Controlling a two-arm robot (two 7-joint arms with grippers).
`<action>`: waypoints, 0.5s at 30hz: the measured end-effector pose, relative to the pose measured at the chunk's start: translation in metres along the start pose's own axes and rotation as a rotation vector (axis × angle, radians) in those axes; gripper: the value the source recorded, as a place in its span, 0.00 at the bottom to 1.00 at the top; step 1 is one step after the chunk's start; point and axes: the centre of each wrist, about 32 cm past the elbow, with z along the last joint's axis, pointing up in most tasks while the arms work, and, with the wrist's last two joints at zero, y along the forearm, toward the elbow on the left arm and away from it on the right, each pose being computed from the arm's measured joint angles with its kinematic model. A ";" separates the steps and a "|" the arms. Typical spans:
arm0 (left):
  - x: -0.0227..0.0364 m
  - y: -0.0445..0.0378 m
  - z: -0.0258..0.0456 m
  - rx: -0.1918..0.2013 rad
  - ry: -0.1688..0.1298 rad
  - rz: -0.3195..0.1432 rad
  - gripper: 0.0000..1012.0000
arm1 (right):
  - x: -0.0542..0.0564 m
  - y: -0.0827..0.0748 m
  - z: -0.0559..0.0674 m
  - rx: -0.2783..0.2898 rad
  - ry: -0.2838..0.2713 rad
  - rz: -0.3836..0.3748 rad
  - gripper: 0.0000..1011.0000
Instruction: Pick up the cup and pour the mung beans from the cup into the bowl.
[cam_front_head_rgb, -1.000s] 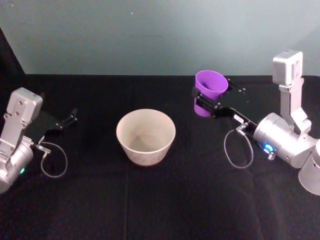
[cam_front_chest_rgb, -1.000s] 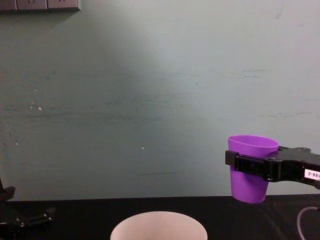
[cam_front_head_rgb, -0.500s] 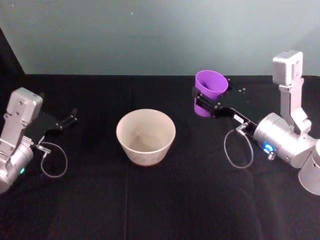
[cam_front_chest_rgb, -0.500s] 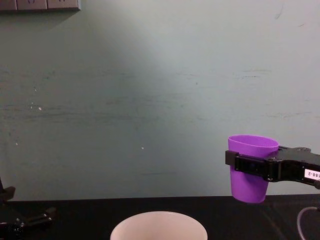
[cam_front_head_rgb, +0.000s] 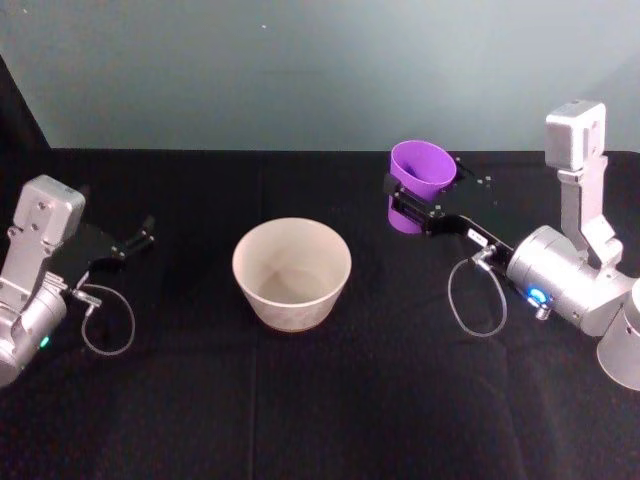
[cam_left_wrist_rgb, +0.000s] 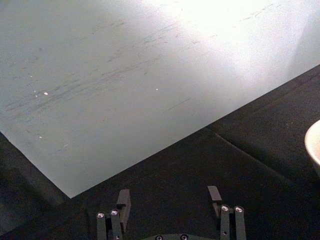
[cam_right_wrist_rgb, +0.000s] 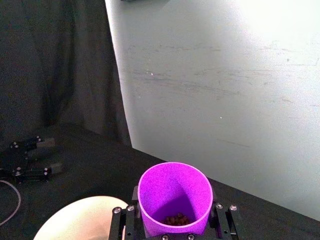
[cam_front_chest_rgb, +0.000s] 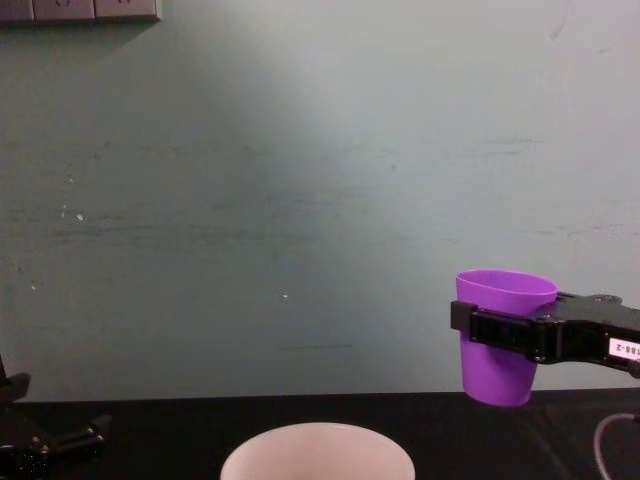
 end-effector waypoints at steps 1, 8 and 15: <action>0.0000 0.0000 0.0000 0.000 0.000 0.000 0.99 | 0.000 0.000 0.000 0.000 0.000 0.000 0.72; 0.0000 0.0000 0.0000 0.000 0.000 0.000 0.99 | 0.000 0.000 0.000 0.000 0.000 0.000 0.72; 0.0000 0.0000 0.0000 0.000 0.000 0.000 0.99 | 0.000 0.000 0.000 0.000 0.000 0.000 0.72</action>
